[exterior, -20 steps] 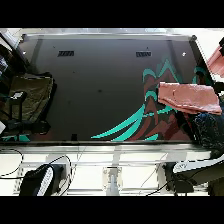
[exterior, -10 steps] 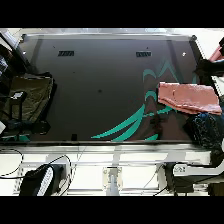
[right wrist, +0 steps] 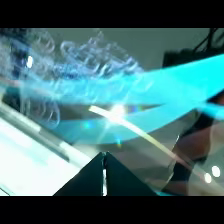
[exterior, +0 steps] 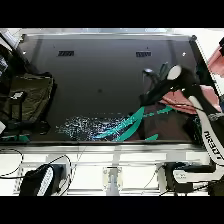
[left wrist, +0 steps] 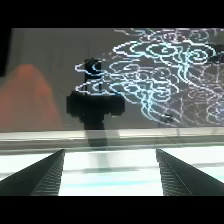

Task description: Fold the clothes and pants, and hang the long-sleeved shirts on hangers.

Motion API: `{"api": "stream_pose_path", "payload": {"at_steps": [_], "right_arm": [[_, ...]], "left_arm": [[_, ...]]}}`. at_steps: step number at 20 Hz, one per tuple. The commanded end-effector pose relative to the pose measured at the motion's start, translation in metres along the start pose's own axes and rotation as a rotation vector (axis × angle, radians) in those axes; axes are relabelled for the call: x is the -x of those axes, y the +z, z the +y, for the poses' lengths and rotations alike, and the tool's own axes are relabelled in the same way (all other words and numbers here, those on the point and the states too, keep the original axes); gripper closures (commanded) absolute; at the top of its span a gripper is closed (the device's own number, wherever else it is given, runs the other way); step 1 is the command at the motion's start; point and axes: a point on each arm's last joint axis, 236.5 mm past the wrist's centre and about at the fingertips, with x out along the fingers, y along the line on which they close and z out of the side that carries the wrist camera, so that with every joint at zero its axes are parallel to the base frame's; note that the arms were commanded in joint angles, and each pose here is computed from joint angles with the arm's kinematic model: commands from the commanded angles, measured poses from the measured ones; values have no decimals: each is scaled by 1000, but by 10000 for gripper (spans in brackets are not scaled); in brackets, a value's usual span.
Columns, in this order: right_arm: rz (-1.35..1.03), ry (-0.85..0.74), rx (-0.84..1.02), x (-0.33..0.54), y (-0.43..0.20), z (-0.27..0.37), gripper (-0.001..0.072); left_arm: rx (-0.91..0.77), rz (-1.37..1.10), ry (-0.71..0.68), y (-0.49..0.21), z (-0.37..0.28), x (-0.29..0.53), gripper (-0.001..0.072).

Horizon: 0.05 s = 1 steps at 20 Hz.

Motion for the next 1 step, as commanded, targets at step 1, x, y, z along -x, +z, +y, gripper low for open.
{"api": "stream_pose_path", "payload": {"at_steps": [1], "right_arm": [[97,9,21,-31,-24,23,704]], "left_arm": [[1,-1,1,0,0,0,55]]}}
